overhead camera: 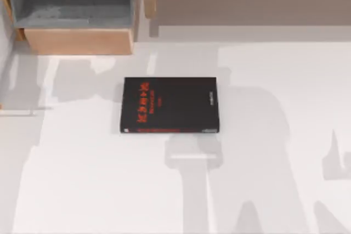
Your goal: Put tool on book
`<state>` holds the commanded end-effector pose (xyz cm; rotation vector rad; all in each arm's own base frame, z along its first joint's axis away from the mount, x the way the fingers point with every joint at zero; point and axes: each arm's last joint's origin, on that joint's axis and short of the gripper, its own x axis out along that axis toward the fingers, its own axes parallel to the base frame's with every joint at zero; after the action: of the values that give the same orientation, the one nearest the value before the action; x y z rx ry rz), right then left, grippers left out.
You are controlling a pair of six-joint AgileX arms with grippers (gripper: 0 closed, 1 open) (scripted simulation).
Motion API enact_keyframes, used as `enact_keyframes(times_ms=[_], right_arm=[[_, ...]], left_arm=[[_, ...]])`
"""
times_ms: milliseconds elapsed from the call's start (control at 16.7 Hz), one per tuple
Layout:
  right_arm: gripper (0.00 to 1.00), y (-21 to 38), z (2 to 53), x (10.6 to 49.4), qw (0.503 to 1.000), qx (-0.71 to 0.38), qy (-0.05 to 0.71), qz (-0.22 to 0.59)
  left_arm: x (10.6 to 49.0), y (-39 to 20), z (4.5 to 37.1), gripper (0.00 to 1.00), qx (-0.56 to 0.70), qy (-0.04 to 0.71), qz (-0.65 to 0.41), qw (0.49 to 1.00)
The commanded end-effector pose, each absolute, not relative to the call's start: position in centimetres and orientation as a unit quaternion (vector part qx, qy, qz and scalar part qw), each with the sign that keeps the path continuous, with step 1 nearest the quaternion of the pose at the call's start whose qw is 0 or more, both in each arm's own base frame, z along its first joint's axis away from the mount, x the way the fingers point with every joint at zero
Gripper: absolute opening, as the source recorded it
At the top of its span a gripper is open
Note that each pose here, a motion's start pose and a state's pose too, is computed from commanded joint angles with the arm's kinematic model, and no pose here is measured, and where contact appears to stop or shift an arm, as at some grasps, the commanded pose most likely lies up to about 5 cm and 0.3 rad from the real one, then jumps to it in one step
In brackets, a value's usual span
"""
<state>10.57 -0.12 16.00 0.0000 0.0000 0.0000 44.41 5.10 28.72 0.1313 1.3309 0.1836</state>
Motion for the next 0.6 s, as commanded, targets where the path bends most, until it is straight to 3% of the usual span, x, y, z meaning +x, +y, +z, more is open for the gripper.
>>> enact_keyframes(times_ms=[300,600], right_arm=[[1.00,-0.1,16.0,10.6,1.000,0.000,0.000,0.000],[1.00,-0.1,16.0,10.6,1.000,0.000,0.000,0.000]], left_arm=[[44.1,-8.8,25.1,0.00,0.047,0.644,0.040,0.763],[41.3,-21.3,20.5,0.00,0.042,0.662,0.001,0.748]])
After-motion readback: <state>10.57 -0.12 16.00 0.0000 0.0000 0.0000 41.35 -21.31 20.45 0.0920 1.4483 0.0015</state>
